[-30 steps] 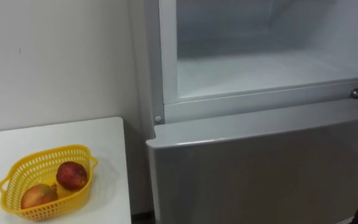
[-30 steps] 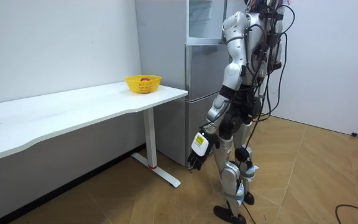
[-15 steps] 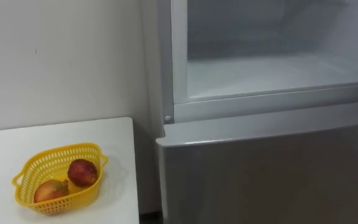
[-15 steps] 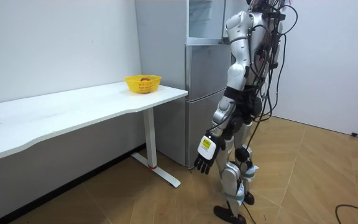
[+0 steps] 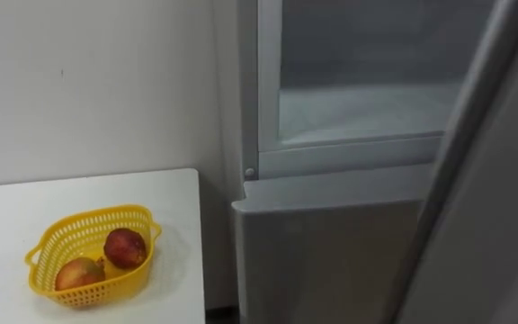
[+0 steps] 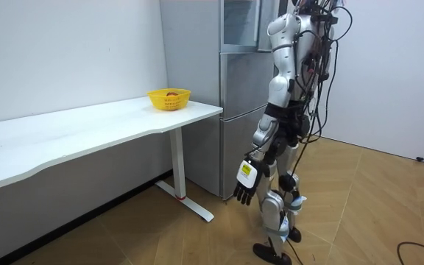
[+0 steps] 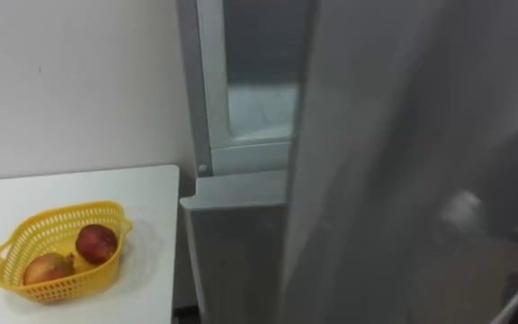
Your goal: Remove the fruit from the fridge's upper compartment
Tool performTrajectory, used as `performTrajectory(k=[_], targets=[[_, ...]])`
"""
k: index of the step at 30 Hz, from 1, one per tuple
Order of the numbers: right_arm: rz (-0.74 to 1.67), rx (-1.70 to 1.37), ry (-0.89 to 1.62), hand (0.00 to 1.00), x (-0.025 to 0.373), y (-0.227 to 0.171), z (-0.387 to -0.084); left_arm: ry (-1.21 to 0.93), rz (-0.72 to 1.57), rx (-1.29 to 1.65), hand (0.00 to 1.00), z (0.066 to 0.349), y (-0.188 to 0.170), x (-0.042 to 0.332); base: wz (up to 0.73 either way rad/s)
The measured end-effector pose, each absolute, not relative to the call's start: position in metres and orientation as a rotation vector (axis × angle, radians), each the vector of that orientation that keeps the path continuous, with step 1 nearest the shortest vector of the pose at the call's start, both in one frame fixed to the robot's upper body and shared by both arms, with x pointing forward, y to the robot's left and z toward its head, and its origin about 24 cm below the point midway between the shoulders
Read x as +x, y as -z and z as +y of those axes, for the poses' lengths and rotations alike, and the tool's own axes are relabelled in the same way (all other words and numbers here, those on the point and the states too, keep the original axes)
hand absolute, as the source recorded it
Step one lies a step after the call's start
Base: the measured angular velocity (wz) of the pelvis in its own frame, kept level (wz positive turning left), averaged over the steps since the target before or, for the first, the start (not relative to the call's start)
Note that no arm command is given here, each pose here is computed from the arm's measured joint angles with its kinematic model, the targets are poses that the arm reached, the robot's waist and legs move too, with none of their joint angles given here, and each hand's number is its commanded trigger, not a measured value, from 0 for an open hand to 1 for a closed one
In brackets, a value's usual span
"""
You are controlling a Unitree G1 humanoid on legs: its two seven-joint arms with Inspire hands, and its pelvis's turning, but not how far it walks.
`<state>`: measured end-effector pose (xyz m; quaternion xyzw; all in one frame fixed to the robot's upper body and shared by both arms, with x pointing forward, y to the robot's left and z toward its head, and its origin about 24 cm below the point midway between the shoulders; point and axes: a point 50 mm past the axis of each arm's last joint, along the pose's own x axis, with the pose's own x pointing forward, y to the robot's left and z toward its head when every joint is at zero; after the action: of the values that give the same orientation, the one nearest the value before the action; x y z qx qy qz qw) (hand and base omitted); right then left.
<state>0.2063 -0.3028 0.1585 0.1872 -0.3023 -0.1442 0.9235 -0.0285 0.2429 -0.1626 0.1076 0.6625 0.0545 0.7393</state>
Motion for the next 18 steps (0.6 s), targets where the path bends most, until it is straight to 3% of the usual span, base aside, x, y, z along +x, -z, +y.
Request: performTrajectory(k=[10,18], targets=[[-0.419,0.249,0.299,0.00,0.220,-0.112,-0.281,-0.026,1.497,0.293,0.00,0.241,0.164,-0.031,0.04],[-0.406,0.273,0.320,0.00,0.221,-0.106,-0.280,-0.005,1.536,0.266,0.00,0.239,0.164,-0.043,0.05]])
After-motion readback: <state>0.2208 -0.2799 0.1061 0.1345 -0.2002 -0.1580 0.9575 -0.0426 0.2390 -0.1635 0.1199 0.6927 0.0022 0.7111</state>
